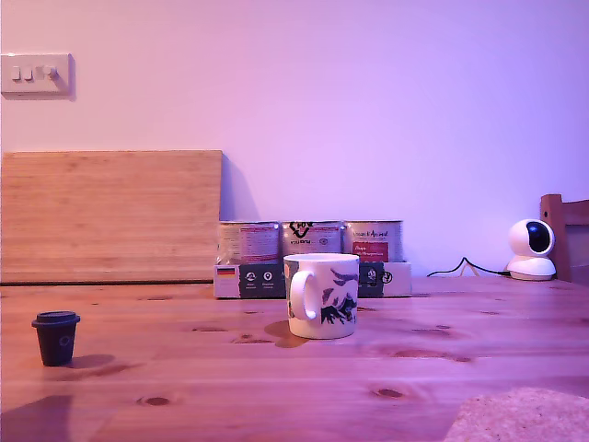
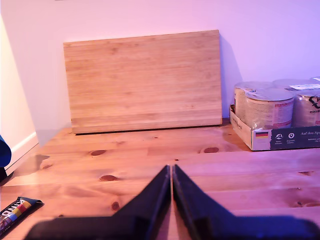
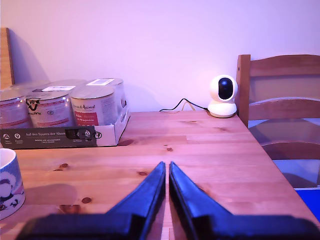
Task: Slide the grey coffee capsule to the right
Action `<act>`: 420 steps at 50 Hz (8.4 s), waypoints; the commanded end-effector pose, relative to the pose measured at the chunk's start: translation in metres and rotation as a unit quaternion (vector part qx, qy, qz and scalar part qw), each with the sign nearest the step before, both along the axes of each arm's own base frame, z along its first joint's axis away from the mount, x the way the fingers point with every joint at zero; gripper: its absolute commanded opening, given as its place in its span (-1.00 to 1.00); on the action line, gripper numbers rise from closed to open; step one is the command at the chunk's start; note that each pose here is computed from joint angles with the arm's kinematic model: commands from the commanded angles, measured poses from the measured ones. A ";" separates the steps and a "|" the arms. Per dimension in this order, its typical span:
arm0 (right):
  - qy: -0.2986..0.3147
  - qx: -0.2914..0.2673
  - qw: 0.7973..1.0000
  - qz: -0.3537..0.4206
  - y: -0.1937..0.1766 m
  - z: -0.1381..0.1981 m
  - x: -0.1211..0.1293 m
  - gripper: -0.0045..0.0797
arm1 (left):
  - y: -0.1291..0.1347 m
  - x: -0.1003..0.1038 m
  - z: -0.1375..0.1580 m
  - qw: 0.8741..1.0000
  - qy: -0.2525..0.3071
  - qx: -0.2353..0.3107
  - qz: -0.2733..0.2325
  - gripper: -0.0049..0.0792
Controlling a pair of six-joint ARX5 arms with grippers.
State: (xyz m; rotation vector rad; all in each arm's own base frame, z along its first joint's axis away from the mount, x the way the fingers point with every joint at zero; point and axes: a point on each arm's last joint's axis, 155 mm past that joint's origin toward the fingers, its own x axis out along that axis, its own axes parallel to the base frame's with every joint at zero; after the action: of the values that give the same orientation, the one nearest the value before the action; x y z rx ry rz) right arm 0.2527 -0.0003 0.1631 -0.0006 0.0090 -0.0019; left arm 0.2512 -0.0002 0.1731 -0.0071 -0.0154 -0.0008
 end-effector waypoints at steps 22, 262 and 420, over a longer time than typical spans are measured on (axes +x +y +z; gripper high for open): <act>-0.062 -0.028 0.995 0.075 0.033 0.031 -0.004 -0.92 | -0.020 -0.002 -0.019 0.997 0.036 -0.037 -0.060 -0.93; 0.025 -0.020 0.993 0.112 0.046 -0.013 -0.005 -0.92 | -0.126 0.114 -0.146 0.925 0.337 -0.009 -0.177 -0.93; 0.027 -0.010 0.993 0.113 0.046 -0.013 -0.005 -0.92 | -0.287 0.048 -0.152 0.811 0.479 -0.121 -0.314 -0.93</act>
State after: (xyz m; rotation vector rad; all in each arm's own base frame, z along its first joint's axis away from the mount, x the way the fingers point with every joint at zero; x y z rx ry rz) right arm 0.2474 0.0453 0.1463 -0.0238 0.0740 0.2222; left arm 0.2973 -0.2909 0.0281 -0.2679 0.9972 -0.6782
